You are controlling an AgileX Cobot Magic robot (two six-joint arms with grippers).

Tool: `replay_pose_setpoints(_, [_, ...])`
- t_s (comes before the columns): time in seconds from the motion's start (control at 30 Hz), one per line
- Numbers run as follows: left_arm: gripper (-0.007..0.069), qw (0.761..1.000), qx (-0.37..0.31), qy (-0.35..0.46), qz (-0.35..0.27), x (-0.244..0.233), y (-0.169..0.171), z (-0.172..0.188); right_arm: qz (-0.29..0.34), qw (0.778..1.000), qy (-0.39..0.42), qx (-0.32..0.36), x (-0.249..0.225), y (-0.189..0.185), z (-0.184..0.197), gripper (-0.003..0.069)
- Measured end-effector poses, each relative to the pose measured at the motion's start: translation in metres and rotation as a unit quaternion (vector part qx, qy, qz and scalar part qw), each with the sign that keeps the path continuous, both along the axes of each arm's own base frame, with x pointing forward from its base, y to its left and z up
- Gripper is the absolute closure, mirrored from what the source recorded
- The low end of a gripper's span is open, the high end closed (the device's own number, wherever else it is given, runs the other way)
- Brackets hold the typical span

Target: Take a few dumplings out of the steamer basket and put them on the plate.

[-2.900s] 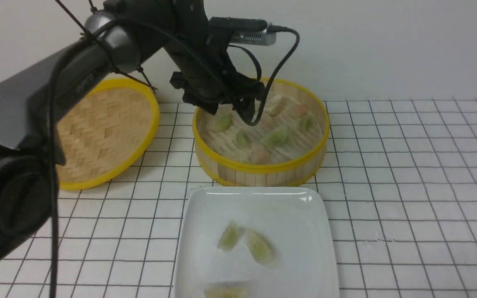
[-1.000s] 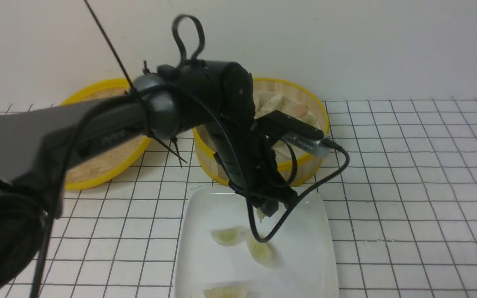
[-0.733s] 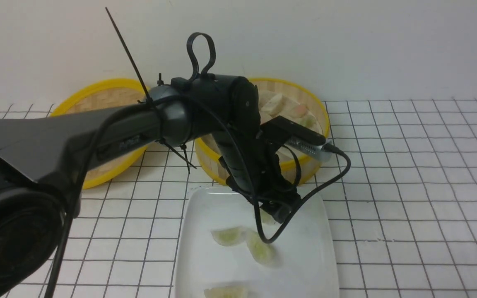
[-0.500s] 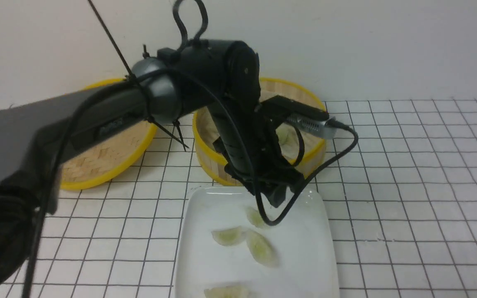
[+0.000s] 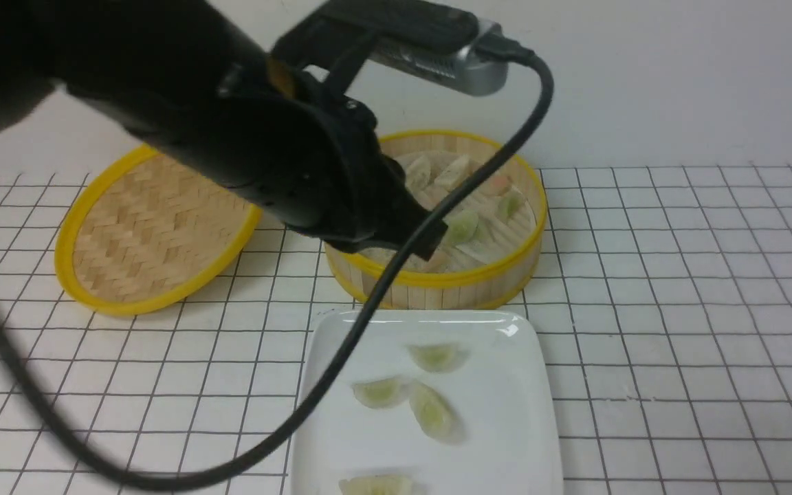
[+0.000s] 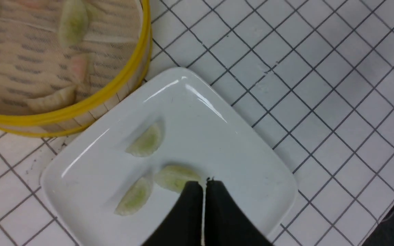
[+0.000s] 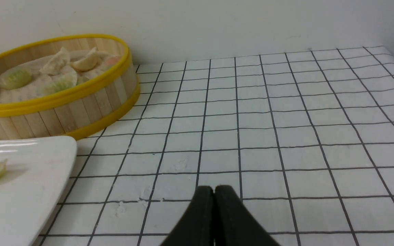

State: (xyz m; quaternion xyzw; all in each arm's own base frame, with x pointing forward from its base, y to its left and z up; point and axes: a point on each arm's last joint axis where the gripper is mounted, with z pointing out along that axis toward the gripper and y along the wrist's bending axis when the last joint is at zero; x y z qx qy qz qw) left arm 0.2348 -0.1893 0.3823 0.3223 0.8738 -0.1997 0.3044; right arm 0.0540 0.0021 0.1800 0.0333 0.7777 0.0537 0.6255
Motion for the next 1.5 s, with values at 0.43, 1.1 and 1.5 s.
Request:
replay_pose_setpoints(0.43, [0.0631,0.994,-0.014,-0.105,0.022,-0.062,0.054,0.056,0.000,1.000,0.000,0.000,0.000,0.000,0.000,0.0673])
replay_pose_setpoints(1.1, [0.0631,0.930,-0.074,-0.285,0.221,-0.170,0.170,0.005,0.000,1.000,0.000,0.000,0.000,0.000,0.000,0.0673])
replay_pose_setpoints(1.5, [0.0631,0.888,-0.048,-0.295,0.349,-0.183,0.187,-0.192,0.000,1.000,0.000,0.000,0.000,0.000,0.000,0.0673])
